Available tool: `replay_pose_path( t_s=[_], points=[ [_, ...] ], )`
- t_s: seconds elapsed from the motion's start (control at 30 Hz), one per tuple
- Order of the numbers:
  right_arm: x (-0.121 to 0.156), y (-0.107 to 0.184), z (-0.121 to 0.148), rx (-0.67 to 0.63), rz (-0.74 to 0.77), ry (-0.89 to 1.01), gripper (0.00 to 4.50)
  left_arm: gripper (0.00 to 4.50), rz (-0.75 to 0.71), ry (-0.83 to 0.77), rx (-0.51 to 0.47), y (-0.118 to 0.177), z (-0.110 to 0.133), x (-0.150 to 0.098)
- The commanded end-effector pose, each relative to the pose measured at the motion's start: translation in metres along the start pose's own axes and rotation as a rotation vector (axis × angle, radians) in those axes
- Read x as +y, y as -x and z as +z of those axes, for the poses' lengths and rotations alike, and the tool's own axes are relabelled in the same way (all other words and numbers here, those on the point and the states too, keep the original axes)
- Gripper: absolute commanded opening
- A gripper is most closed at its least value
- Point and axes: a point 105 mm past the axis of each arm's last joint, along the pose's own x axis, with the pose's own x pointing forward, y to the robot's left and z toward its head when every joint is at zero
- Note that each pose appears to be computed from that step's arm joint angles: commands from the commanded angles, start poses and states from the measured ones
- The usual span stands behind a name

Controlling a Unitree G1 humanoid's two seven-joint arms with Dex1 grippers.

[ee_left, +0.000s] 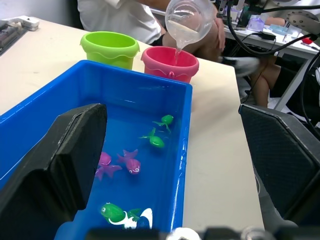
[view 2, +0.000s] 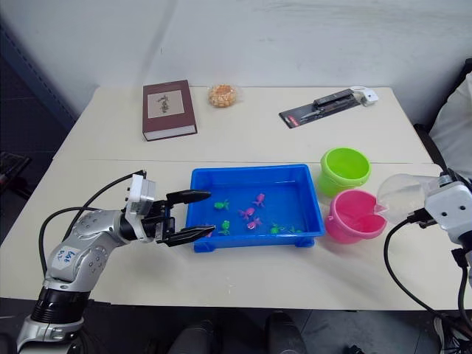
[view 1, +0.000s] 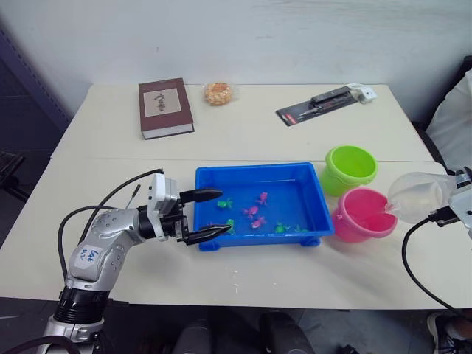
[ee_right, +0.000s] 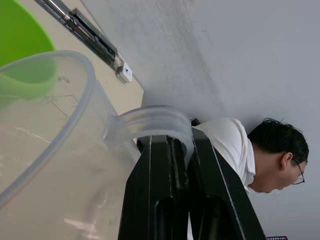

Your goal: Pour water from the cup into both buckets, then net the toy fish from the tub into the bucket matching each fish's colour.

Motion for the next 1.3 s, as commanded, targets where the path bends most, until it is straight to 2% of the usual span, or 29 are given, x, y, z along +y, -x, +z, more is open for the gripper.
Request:
replay_pose_path(
  t_s=[0.03,0.4,0.5,0.6,0.8,0.9,1.03,1.3],
  points=[
    [-0.014,-0.001,0.008,-0.038,-0.062,0.037,0.06,4.50,-0.010,-0.048,-0.019,-0.002,0.009,-0.003],
    [-0.010,-0.004,0.004,-0.034,-0.066,-0.018,0.06,4.50,0.006,-0.053,-0.022,-0.001,0.009,0.000],
    [-0.007,-0.006,-0.004,0.006,-0.065,-0.220,0.06,4.50,0.015,-0.050,-0.029,-0.001,0.010,0.000],
    [-0.020,-0.009,-0.010,0.045,-0.124,-0.396,0.06,4.50,0.043,-0.043,-0.056,0.000,0.014,0.003],
    [-0.045,-0.037,-0.011,0.201,-0.156,-0.531,0.06,4.50,0.115,-0.048,-0.083,0.000,0.019,0.013],
    [-0.048,-0.054,0.000,0.207,-0.118,-0.571,0.06,4.50,0.150,-0.055,-0.103,-0.001,0.022,0.019],
    [-0.046,-0.070,0.007,0.208,-0.088,-0.584,0.06,4.50,0.209,-0.068,-0.134,-0.001,0.028,0.030],
    [-0.033,-0.098,0.009,0.204,-0.066,-0.390,0.06,4.50,0.266,-0.095,-0.135,-0.002,0.030,0.037]
  ],
)
